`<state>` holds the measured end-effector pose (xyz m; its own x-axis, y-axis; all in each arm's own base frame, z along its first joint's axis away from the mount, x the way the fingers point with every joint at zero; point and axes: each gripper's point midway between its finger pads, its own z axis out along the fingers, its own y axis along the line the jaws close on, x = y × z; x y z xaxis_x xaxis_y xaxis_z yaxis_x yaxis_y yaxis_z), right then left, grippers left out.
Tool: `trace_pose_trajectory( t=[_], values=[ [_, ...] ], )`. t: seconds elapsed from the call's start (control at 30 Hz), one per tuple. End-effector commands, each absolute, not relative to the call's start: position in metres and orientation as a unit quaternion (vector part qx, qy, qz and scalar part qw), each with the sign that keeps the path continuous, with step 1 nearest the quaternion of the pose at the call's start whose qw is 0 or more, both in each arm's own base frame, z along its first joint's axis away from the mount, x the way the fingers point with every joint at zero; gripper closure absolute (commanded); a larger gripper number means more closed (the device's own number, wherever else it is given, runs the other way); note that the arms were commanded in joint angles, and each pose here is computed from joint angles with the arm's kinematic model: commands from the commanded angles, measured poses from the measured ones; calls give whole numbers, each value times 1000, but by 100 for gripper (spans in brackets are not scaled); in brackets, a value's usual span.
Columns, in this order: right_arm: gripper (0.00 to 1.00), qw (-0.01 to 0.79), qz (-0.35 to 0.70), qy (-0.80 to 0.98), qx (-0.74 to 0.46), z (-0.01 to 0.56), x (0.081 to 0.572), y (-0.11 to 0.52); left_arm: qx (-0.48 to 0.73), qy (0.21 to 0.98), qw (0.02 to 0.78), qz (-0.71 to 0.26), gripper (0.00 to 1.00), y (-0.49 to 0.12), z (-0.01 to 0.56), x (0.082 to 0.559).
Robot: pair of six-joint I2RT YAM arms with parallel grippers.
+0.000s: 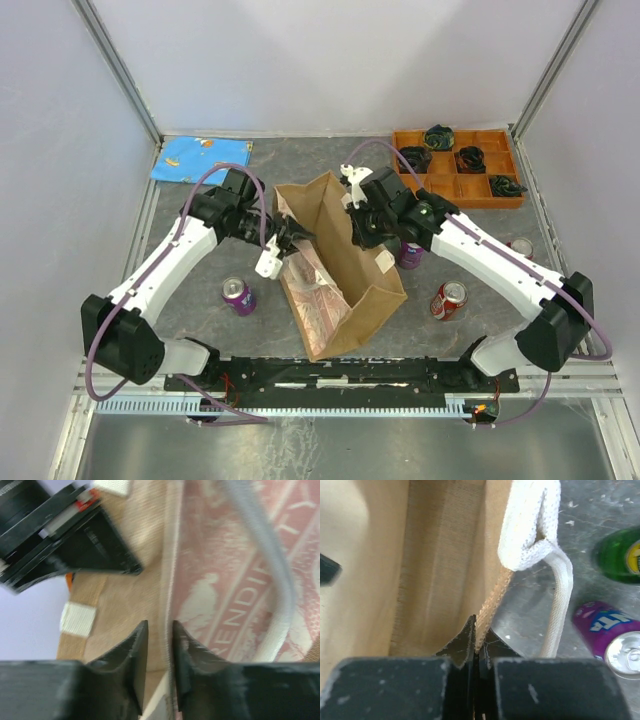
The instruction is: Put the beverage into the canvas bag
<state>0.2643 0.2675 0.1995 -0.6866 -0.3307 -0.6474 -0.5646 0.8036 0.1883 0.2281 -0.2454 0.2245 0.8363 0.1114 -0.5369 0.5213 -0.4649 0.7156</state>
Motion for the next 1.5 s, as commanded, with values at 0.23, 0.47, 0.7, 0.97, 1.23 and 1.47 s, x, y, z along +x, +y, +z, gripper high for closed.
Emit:
trace_pose_trajectory(
  t=[0.23, 0.47, 0.7, 0.97, 1.23, 1.47],
  values=[
    [100, 400, 141, 880, -212, 227, 299, 257, 552, 480, 669, -128, 12, -233, 396, 340],
    [100, 410, 130, 882, -193, 223, 306, 257, 300, 755, 525, -254, 10, -206, 395, 349],
    [100, 410, 126, 881, -198, 219, 309, 260, 107, 886, 278, -356, 11, -213, 328, 318],
    [100, 407, 113, 884, -200, 212, 310, 257, 59, 911, 210, -349, 12, -205, 282, 288],
    [100, 403, 117, 888, -187, 203, 309, 258, 33, 912, 164, -374, 17, -221, 240, 272],
    [100, 403, 124, 888, -181, 200, 313, 264, 29, 896, 169, -410, 26, -263, 224, 289]
  ],
)
